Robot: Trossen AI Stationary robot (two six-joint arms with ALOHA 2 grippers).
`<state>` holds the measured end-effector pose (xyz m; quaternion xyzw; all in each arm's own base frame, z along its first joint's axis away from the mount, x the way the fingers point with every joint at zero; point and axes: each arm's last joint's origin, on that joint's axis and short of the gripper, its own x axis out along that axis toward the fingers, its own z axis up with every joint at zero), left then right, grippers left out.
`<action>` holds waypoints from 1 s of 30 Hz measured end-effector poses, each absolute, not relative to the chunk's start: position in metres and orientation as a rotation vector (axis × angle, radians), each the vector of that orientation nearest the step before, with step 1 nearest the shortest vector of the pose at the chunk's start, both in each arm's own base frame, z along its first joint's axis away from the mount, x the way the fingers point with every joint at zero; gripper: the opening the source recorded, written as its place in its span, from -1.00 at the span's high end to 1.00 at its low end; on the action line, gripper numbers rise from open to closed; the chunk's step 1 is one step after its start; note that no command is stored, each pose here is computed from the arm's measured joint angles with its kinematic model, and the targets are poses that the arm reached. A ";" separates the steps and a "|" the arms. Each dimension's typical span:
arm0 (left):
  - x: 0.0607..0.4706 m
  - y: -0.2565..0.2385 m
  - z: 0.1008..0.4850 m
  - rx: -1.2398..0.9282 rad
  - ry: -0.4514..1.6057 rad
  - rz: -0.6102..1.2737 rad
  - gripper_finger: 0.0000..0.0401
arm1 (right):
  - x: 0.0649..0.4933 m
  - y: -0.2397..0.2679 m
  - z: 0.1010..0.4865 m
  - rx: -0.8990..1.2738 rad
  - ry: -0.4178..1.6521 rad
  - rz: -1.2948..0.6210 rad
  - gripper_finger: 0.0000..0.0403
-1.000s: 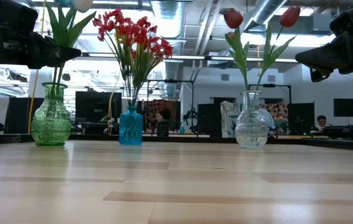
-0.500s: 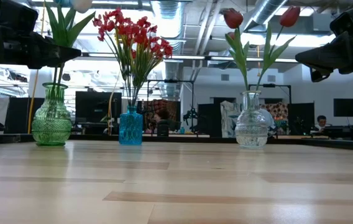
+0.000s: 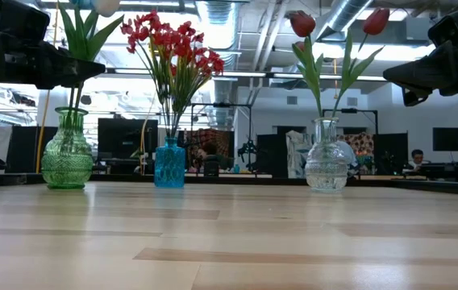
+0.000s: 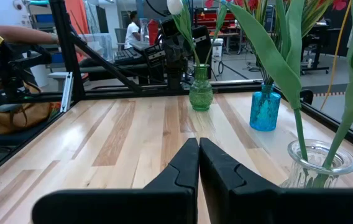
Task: Sort flowers into vase by color
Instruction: Return to Home Position
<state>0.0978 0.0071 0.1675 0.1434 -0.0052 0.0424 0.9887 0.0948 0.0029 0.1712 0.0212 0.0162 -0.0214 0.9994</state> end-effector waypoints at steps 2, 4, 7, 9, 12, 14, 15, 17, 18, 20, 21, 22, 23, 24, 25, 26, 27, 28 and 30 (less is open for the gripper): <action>0.098 0.007 0.167 0.288 -0.011 0.085 1.00 | 0.095 0.003 0.171 0.042 0.032 -0.043 0.79; 0.098 0.007 0.167 0.288 -0.011 0.085 1.00 | 0.095 0.003 0.171 0.042 0.032 -0.043 0.79; 0.097 0.007 0.168 0.288 -0.022 0.086 1.00 | 0.095 0.003 0.171 0.042 0.033 -0.043 0.79; 0.097 0.007 0.168 0.288 -0.021 0.087 1.00 | 0.095 0.003 0.171 0.042 0.033 -0.043 0.79; 0.097 0.007 0.168 0.288 -0.021 0.086 1.00 | 0.095 0.003 0.171 0.042 0.033 -0.043 0.79; 0.097 0.007 0.168 0.288 -0.021 0.087 1.00 | 0.095 0.003 0.171 0.042 0.033 -0.043 0.79; 0.097 0.007 0.168 0.288 -0.021 0.087 1.00 | 0.095 0.003 0.171 0.042 0.033 -0.043 0.79; 0.097 0.007 0.168 0.288 -0.021 0.086 1.00 | 0.095 0.003 0.171 0.042 0.033 -0.043 0.79; 0.097 0.007 0.168 0.288 -0.021 0.087 1.00 | 0.095 0.003 0.171 0.042 0.033 -0.043 0.79; 0.097 0.007 0.168 0.288 -0.021 0.086 1.00 | 0.095 0.003 0.171 0.042 0.033 -0.043 0.79; 0.097 0.007 0.168 0.288 -0.021 0.087 1.00 | 0.095 0.003 0.171 0.042 0.033 -0.043 0.79; 0.097 0.007 0.168 0.288 -0.021 0.087 1.00 | 0.095 0.003 0.171 0.042 0.033 -0.043 0.79; 0.097 0.007 0.168 0.288 -0.021 0.087 1.00 | 0.095 0.003 0.171 0.043 0.033 -0.043 0.79; 0.097 0.007 0.168 0.288 -0.021 0.086 1.00 | 0.095 0.003 0.171 0.042 0.033 -0.043 0.79; 0.097 0.007 0.168 0.288 -0.021 0.087 1.00 | 0.095 0.003 0.171 0.042 0.033 -0.043 0.79; 0.097 0.007 0.168 0.288 -0.021 0.086 1.00 | 0.095 0.003 0.171 0.042 0.033 -0.043 0.79; 0.097 0.007 0.168 0.288 -0.021 0.086 1.00 | 0.095 0.003 0.171 0.042 0.033 -0.043 0.79; 0.097 0.007 0.168 0.288 -0.021 0.087 1.00 | 0.095 0.003 0.171 0.042 0.033 -0.043 0.79; 0.097 0.007 0.168 0.288 -0.021 0.087 1.00 | 0.095 0.003 0.171 0.042 0.033 -0.043 0.79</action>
